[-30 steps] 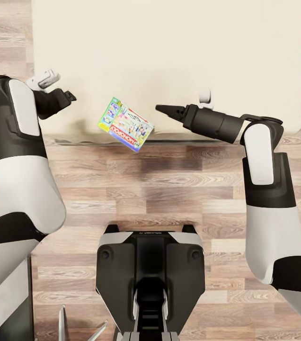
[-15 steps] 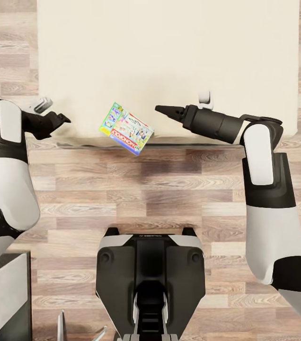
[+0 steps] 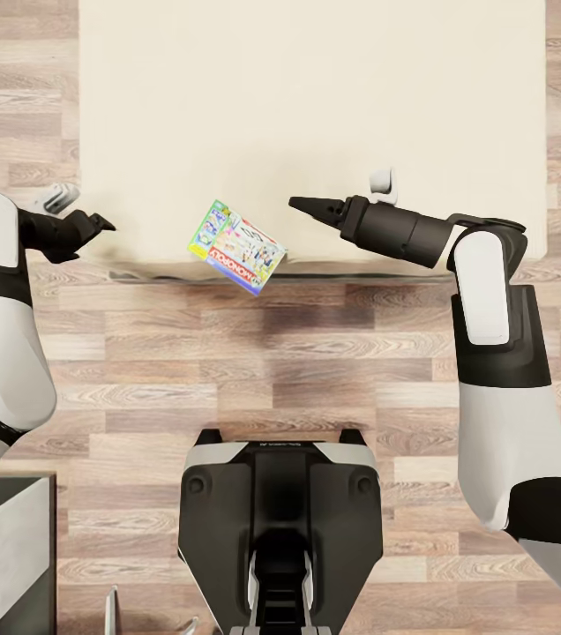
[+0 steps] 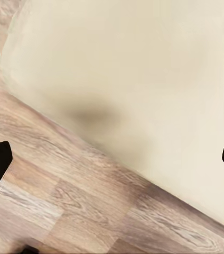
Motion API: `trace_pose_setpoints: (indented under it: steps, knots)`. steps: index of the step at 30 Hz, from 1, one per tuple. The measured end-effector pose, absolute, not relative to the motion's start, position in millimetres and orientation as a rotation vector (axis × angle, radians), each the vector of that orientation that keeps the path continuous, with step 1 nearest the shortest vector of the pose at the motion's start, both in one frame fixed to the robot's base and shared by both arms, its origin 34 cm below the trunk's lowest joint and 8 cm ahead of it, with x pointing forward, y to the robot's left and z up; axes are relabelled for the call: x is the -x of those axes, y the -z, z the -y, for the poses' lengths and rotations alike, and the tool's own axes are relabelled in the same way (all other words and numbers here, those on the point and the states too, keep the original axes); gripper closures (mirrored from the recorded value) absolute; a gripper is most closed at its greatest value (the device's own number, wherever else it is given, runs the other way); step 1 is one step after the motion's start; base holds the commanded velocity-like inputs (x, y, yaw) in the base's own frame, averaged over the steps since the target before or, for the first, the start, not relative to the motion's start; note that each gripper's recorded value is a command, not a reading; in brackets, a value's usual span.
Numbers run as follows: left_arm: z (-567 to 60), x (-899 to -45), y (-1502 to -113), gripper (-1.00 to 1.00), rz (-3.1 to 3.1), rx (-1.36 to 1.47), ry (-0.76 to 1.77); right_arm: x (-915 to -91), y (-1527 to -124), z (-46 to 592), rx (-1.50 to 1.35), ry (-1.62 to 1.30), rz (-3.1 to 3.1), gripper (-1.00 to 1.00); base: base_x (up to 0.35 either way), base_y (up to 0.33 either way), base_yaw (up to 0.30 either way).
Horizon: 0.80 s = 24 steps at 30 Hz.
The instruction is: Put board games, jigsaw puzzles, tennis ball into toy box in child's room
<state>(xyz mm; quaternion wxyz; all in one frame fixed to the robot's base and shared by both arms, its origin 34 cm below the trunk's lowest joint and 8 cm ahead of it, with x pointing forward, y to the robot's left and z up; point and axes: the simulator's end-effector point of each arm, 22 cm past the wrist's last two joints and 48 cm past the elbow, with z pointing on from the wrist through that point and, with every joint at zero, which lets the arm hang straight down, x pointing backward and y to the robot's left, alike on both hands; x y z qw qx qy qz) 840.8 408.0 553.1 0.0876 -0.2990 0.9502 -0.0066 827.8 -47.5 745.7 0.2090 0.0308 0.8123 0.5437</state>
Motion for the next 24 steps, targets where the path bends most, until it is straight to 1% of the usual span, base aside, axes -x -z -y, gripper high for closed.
trace_pose_setpoints:
  steps: [15,20,24]
  knots:
    - [-440.8,-833.0,-567.5,-1.0,-2.823,0.9,-0.052,-830.3,-759.8,47.4,-0.074,-1.508,-2.248,-1.0,0.0,0.0,0.0]
    - [-458.6,-796.6,-555.0,-1.0,-2.875,0.921,-0.12,-829.5,-762.8,47.9,-0.073,-1.506,-2.248,-1.0,0.0,0.0,0.0]
    - [-473.3,-745.5,-537.7,-1.0,-2.945,0.94,-0.198,-830.2,-766.4,48.1,-0.069,-1.504,-2.246,-1.0,0.0,0.0,0.0]
